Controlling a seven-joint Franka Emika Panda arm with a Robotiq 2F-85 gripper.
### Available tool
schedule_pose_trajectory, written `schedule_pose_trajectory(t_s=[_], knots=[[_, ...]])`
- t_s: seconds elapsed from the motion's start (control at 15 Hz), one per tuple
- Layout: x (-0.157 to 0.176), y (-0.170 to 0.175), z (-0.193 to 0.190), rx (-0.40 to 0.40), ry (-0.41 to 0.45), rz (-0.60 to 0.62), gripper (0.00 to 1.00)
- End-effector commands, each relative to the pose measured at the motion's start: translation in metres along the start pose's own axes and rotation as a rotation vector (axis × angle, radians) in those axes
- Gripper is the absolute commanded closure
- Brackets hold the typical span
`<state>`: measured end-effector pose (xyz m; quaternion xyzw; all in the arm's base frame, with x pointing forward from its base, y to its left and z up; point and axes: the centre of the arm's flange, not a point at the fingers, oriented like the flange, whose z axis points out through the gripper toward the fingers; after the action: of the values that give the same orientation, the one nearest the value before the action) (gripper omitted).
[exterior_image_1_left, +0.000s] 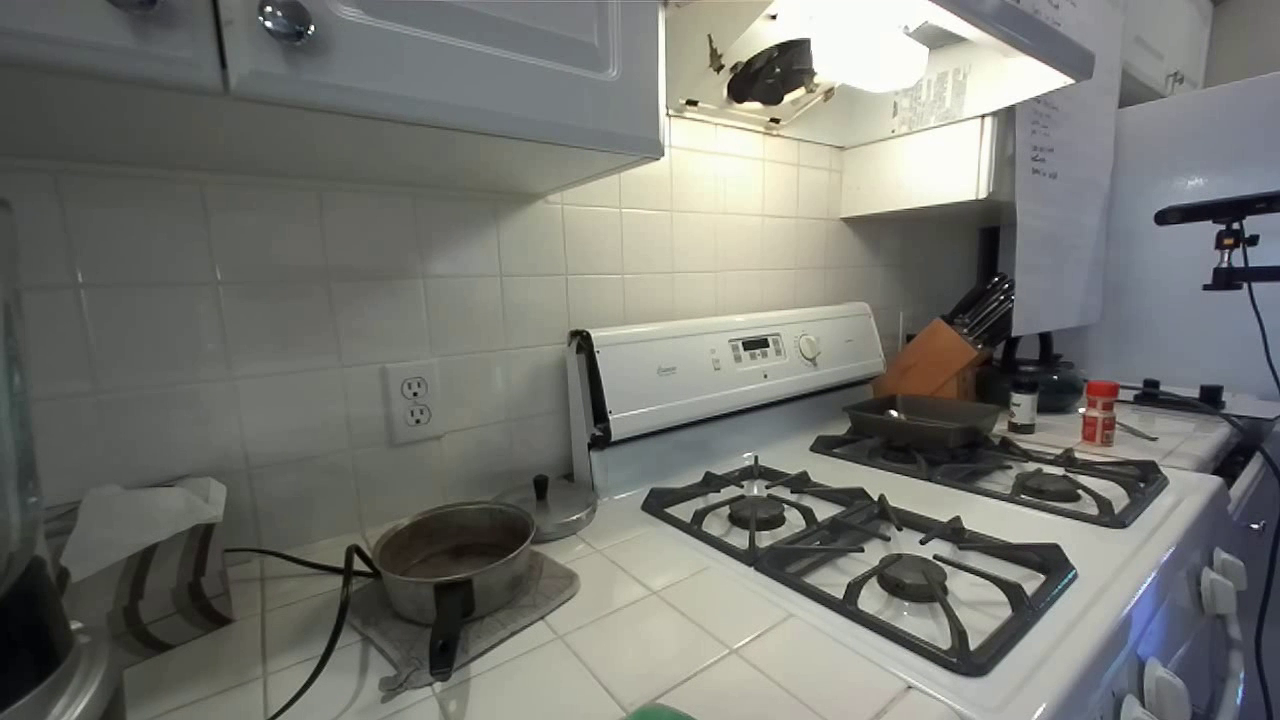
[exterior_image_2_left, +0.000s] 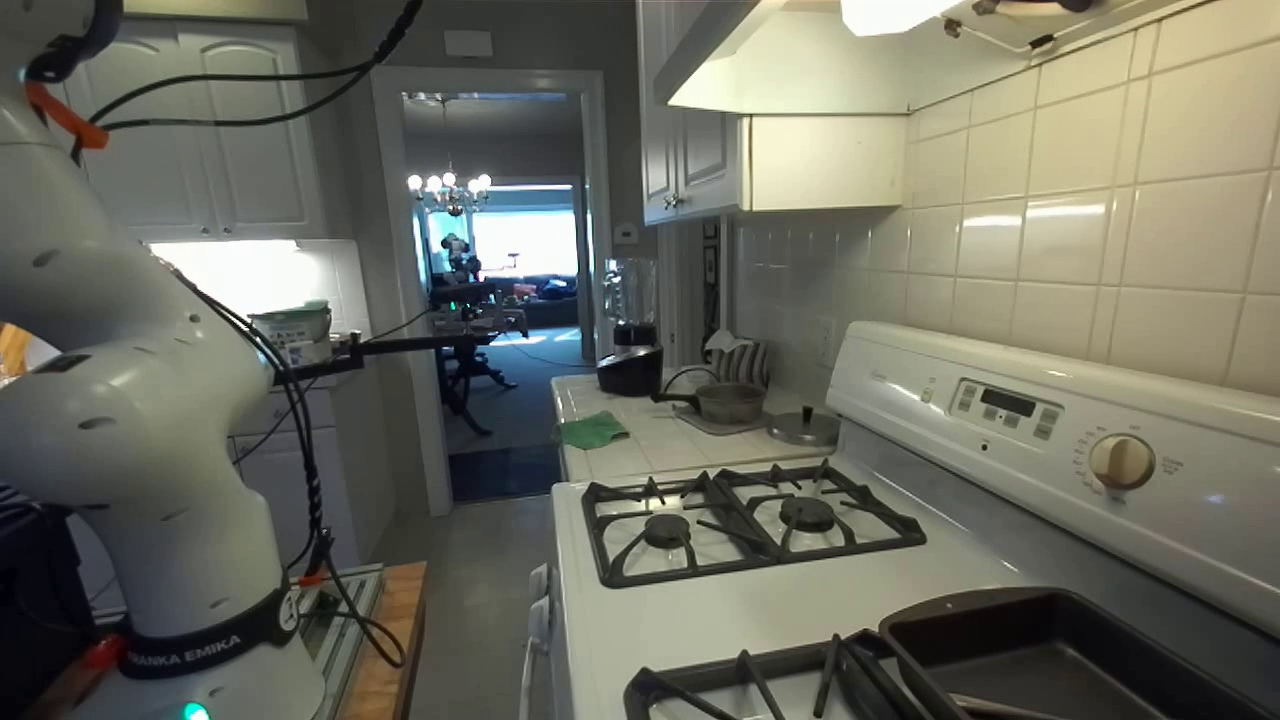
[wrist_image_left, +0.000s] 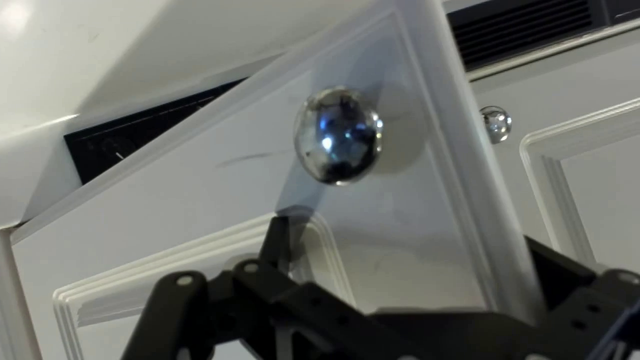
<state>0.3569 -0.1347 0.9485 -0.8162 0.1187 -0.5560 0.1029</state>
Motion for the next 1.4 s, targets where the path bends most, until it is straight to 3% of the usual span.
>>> schedule_pose_trajectory(t_s=[0.0,0.27,0.67,1.07,1.33], knots=[[0.014,-0.003,0.013,0.1,-0.028,0.008,0.0],[0.014,-0.009,0.018,0.15,-0.067,0.003,0.0],[0.006,-0.022,0.036,0.129,-0.093,-0.005,0.0],[-0.001,-0.041,0.041,0.181,-0.142,0.018,0.0],[-0.009,-0.059,0.05,0.051,-0.105,0.03,0.0]])
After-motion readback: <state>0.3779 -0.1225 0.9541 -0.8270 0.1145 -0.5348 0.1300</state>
